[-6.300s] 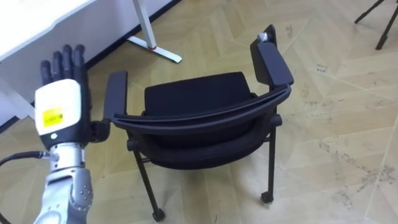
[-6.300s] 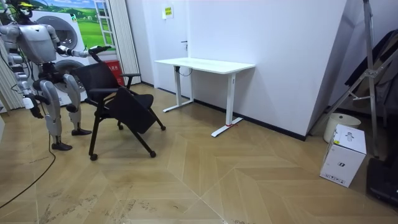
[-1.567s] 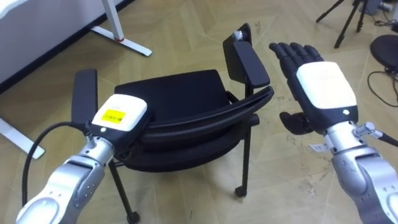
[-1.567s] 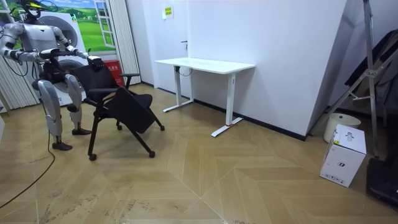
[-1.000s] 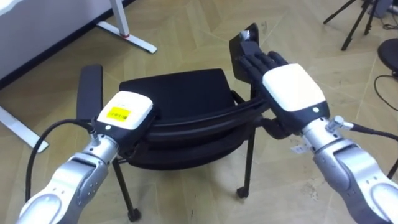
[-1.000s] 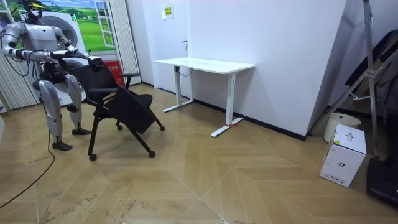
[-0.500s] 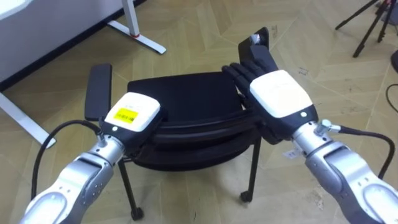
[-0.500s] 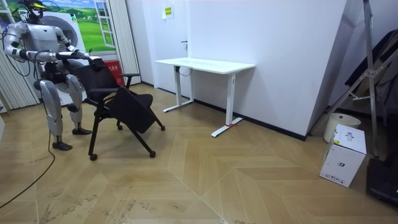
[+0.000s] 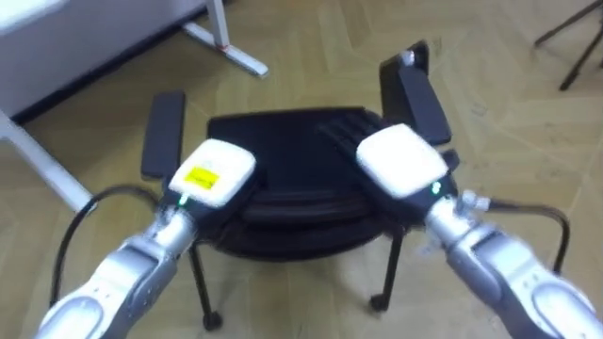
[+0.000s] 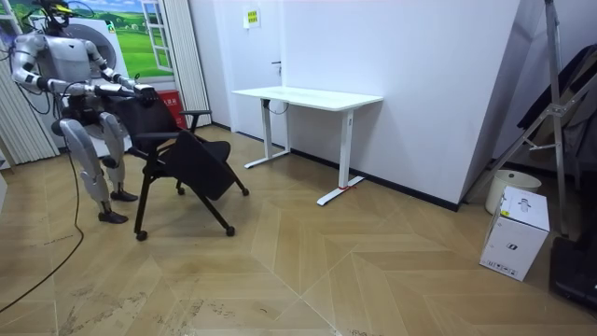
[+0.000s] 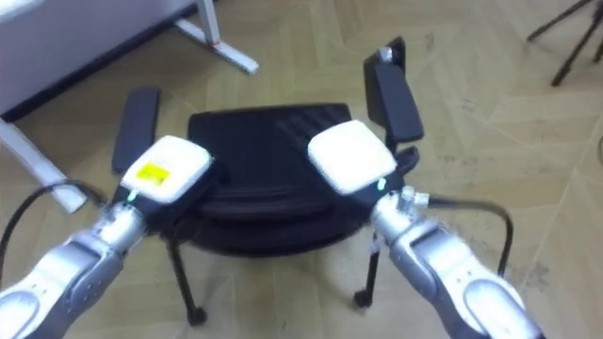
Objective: Push chair
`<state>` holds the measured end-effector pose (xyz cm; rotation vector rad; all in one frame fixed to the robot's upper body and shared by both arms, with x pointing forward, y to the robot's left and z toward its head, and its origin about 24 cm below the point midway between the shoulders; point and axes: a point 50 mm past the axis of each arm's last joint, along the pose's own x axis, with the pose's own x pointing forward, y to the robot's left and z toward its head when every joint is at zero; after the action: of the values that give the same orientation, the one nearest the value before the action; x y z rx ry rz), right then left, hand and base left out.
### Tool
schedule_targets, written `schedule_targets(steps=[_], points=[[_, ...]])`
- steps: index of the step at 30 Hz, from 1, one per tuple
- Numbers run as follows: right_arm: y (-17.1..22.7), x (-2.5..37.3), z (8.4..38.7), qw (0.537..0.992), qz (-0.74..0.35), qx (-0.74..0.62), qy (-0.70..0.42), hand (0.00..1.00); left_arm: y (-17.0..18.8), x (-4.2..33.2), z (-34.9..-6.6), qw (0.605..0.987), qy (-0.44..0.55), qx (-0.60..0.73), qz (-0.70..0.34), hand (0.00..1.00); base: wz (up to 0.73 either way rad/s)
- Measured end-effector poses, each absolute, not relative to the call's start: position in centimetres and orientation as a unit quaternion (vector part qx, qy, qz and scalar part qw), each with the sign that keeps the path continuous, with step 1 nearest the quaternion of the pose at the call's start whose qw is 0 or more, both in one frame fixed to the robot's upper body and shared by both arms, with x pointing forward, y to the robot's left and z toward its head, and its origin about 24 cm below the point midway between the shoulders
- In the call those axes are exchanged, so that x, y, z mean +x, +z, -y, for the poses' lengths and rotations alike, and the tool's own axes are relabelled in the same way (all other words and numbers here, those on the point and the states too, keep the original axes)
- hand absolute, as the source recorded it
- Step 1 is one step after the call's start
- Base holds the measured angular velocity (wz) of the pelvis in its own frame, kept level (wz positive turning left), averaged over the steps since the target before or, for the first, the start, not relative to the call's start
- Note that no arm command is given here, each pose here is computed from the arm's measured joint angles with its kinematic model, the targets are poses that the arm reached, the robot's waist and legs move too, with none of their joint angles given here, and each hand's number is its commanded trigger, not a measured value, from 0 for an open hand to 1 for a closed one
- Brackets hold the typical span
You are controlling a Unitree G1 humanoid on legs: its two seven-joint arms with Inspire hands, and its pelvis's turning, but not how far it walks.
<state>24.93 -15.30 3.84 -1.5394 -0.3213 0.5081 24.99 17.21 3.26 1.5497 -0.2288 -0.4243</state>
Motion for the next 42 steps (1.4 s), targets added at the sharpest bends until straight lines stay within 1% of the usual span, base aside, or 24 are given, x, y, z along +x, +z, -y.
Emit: schedule_targets(steps=[2, 5, 12, 17, 41, 42], points=[[3.2, 25.2, 15.7, 0.678, 0.124, -0.688, 0.227, 0.0, 3.5, 25.3, -17.2, 0.688, -0.188, 0.694, 0.104, 1.0, 0.2], [3.2, 25.5, 15.8, 0.674, 0.123, -0.693, 0.223, 0.0, 3.7, 25.7, -16.8, 0.683, -0.191, 0.697, 0.104, 1.0, 0.06], [1.8, 25.4, 16.6, 0.669, 0.096, -0.702, 0.225, 0.0, 3.0, 25.4, -16.4, 0.678, -0.211, 0.698, 0.087, 1.0, 0.0], [1.6, 25.3, 16.7, 0.663, 0.097, -0.707, 0.225, 0.0, 2.8, 25.2, -16.4, 0.678, -0.218, 0.697, 0.082, 1.0, 0.04], [0.1, 24.8, 17.7, 0.673, 0.105, -0.705, 0.197, 0.0, 2.1, 25.0, -16.3, 0.685, -0.222, 0.689, 0.084, 1.0, 0.0], [0.1, 24.9, 17.8, 0.673, 0.105, -0.706, 0.197, 0.14, 2.1, 25.0, -16.3, 0.685, -0.222, 0.689, 0.084, 1.0, 0.0]])
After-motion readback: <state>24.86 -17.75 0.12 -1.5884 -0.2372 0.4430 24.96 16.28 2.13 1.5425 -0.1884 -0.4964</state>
